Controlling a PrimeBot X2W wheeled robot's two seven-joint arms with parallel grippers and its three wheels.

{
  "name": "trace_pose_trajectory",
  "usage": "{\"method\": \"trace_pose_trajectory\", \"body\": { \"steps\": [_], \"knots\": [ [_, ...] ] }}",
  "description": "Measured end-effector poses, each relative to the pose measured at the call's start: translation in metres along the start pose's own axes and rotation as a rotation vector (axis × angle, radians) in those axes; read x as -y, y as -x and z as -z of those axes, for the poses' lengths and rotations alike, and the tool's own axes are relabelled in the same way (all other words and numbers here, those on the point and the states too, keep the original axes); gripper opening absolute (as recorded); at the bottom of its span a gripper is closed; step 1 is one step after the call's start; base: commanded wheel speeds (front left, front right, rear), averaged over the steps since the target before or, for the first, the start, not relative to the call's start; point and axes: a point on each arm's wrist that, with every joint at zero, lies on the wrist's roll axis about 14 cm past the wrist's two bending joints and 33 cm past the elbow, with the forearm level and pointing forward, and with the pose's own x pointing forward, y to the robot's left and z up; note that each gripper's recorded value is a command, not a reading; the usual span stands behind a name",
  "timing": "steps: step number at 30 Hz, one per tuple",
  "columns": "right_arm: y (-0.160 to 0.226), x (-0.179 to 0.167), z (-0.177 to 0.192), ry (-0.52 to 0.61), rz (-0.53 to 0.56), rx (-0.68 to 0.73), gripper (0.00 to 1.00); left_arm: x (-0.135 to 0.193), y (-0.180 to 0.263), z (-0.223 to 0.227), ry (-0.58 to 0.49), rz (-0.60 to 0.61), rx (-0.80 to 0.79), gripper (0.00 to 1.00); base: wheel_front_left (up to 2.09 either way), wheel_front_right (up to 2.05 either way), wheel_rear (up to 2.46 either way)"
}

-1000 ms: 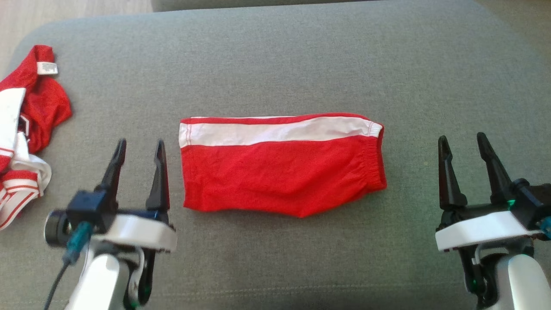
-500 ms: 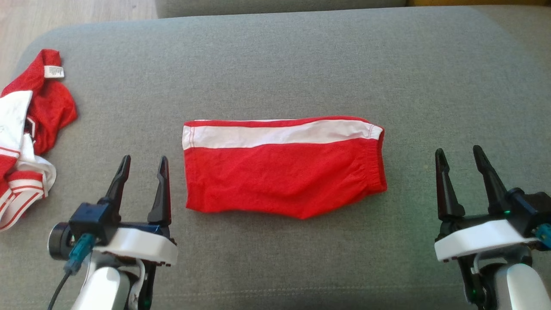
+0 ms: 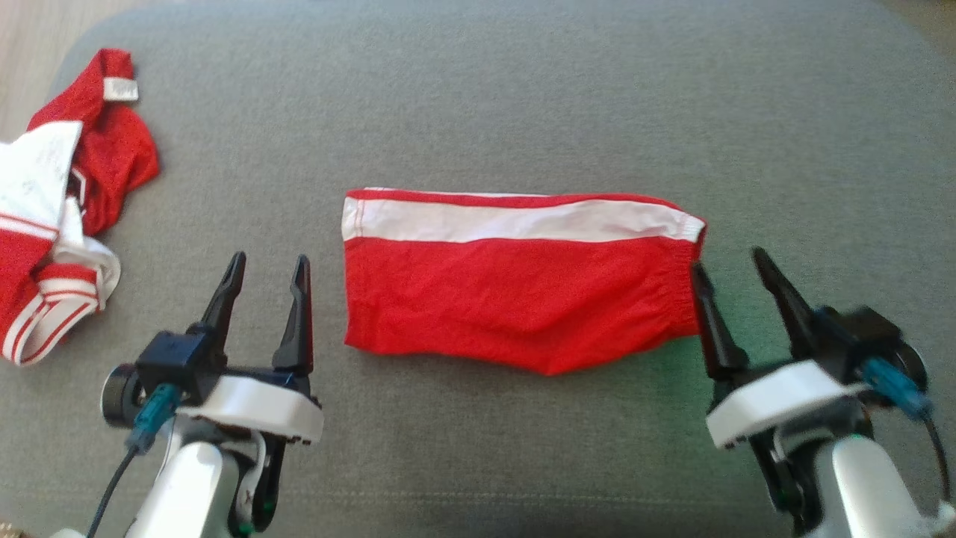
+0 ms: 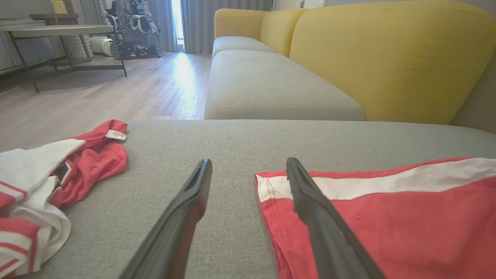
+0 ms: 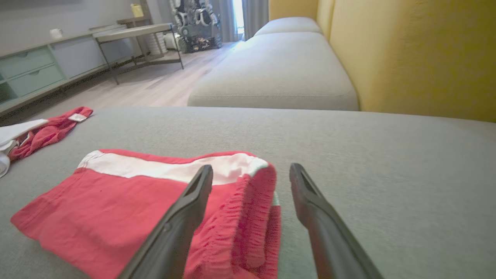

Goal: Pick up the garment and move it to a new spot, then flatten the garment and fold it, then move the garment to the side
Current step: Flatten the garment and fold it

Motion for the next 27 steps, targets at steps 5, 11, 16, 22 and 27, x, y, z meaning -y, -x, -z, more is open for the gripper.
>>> {"method": "trace_pose_trajectory", "body": {
  "steps": [5, 11, 16, 22, 27],
  "knots": [
    [-0.027, -0.011, 0.016, 0.017, -0.06, -0.08, 1.0, -0.004, -0.006, 0.003, 0.015, -0.019, -0.005, 1.0, 0.0, 0.0, 0.0],
    [-0.032, 0.011, 0.06, -0.005, -0.006, -0.241, 1.0, -0.007, -0.012, 0.008, 0.018, -0.023, -0.016, 1.0, 0.0, 0.0, 0.0],
    [-0.033, 0.021, 0.087, -0.005, 0.009, -0.368, 1.0, -0.005, -0.017, 0.012, 0.025, -0.019, -0.022, 1.0, 0.0, 0.0, 0.0],
    [-0.046, 0.017, 0.094, -0.042, -0.02, -0.431, 1.0, -0.002, -0.025, 0.016, 0.021, -0.005, -0.028, 1.0, 0.0, 0.0, 0.0],
    [-0.052, 0.015, 0.094, -0.083, -0.041, -0.442, 0.0, -0.003, -0.032, 0.016, 0.015, -0.002, -0.021, 1.0, 0.0, 0.0, 0.0]
  ]
}}
